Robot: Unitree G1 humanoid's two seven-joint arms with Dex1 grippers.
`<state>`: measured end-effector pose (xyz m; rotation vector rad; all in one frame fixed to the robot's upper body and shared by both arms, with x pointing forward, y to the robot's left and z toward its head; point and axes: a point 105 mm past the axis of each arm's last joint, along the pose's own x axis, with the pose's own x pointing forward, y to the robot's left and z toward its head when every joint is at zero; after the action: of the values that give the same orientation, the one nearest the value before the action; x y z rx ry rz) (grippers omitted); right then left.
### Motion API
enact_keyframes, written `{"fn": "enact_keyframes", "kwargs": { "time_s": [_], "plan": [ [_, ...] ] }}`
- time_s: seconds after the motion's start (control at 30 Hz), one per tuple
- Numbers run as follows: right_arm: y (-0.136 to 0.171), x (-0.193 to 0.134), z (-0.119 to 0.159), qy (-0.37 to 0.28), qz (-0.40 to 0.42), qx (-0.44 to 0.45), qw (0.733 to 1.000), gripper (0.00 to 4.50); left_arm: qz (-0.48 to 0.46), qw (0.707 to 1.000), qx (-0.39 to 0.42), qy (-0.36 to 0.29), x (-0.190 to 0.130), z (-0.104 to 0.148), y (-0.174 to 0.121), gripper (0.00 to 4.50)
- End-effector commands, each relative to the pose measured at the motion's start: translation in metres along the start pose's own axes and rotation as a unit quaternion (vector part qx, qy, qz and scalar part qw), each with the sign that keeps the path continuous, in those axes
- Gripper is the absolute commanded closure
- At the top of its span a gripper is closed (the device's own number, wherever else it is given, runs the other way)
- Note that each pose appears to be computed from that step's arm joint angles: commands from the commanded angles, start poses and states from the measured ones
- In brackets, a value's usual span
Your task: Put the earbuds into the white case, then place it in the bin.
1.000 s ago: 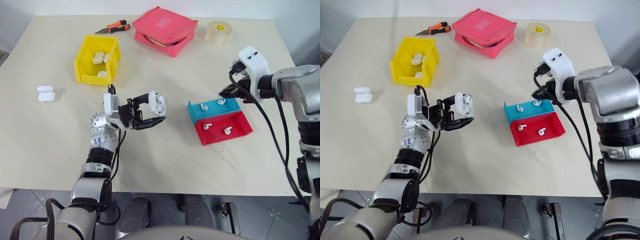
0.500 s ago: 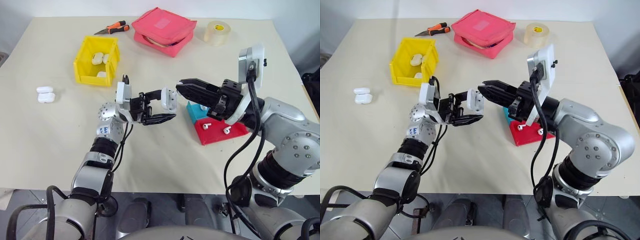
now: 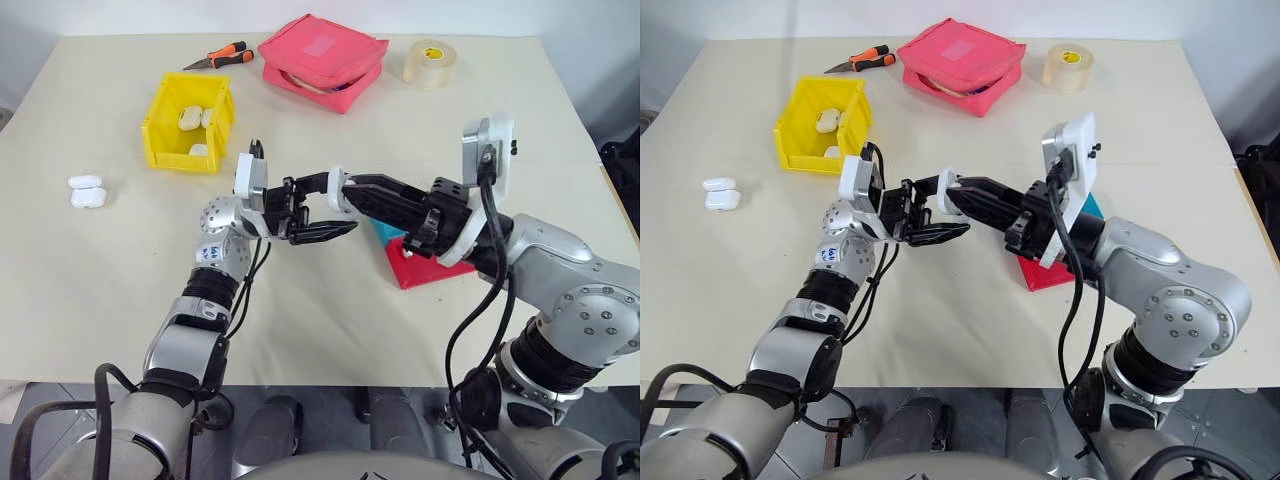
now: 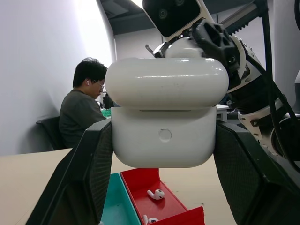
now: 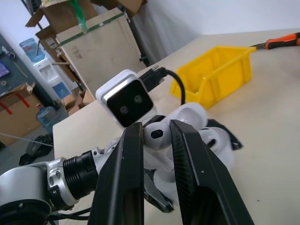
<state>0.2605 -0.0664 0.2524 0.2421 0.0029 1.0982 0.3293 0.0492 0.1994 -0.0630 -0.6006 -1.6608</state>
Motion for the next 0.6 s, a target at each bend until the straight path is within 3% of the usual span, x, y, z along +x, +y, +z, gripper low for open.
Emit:
{"fn": "enact_keyframes", "kwargs": {
  "time_s": [0.03, 0.37, 0.6],
  "plan": [
    [0.004, 0.003, -0.001, -0.004, 0.013, -0.004, 1.000, 4.04, -0.065, 0.997, 0.026, -0.017, 0.005, 0.014, -0.009, 1.71],
    [-0.005, 0.000, -0.020, 0.032, -0.008, -0.014, 0.999, 4.04, -0.061, 0.997, 0.034, -0.025, 0.002, 0.021, -0.008, 1.71],
    [-0.015, -0.012, -0.032, 0.093, -0.019, -0.057, 0.994, 4.04, -0.056, 0.997, 0.038, -0.023, -0.004, 0.025, -0.009, 1.71]
  ]
}}
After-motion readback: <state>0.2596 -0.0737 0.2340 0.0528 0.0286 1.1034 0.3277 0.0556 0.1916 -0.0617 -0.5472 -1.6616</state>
